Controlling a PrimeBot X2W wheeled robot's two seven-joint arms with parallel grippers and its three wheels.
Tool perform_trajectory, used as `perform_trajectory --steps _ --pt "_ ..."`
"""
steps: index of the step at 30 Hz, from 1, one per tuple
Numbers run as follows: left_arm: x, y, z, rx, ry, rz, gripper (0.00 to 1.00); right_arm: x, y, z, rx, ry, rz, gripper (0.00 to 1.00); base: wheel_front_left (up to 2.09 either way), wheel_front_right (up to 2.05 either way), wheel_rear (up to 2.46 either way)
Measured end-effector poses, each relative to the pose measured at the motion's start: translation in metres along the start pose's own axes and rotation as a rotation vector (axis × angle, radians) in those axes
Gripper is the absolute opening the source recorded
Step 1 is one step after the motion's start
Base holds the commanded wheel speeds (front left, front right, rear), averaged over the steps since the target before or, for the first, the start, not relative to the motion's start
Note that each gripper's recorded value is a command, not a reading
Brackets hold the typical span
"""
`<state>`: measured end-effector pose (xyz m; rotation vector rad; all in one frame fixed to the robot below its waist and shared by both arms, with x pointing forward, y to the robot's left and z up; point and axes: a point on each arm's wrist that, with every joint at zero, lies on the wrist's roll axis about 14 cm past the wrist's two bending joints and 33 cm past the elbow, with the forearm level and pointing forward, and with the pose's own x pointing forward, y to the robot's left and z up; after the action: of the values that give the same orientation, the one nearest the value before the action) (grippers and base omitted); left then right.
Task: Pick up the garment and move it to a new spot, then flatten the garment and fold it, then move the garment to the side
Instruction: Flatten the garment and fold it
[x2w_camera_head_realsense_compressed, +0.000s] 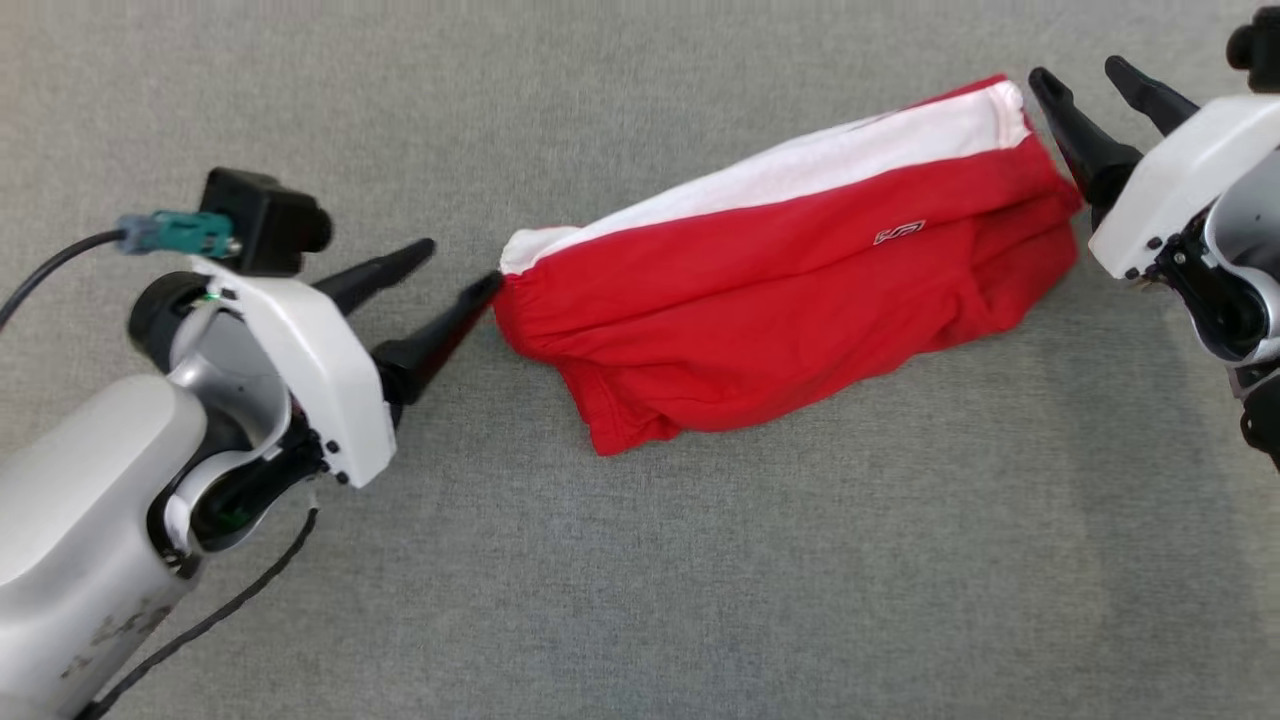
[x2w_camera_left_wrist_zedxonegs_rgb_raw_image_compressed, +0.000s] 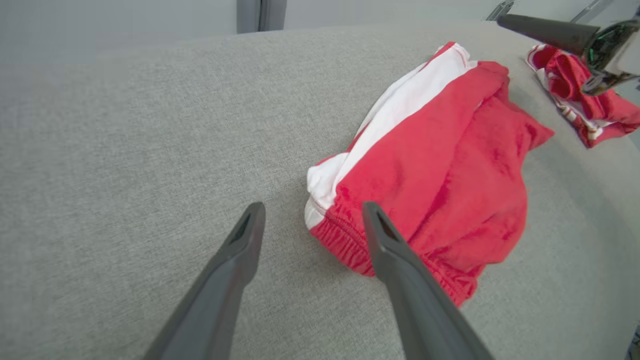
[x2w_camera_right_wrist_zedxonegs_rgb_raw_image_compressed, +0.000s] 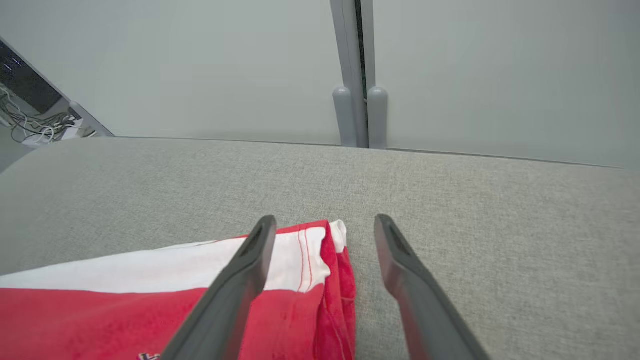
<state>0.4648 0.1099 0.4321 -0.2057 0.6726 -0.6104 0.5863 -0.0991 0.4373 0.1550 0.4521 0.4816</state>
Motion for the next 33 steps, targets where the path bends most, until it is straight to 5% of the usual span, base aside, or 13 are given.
perform_trajectory --steps 5,12,23,33 --pt "-0.029 0.003 0.029 0.05 -0.172 0.088 1.0 -0.031 -0.005 0.027 0.032 -0.16 -0.041 1.0 0.0 0.0 0.0" --pt "-0.07 0.011 0.043 0.064 -0.429 0.277 1.0 -0.058 -0.014 0.015 0.091 -0.196 -0.116 1.0 0.0 0.0 0.0" --pt "-0.126 0.027 0.018 0.023 -0.616 0.535 1.0 -0.021 0.004 -0.031 0.181 -0.013 -0.11 1.0 0.0 0.0 0.0" --pt "-0.159 0.031 -0.02 -0.075 -0.646 0.639 1.0 -0.001 0.02 -0.071 0.247 0.253 -0.107 1.0 0.0 0.0 0.0"
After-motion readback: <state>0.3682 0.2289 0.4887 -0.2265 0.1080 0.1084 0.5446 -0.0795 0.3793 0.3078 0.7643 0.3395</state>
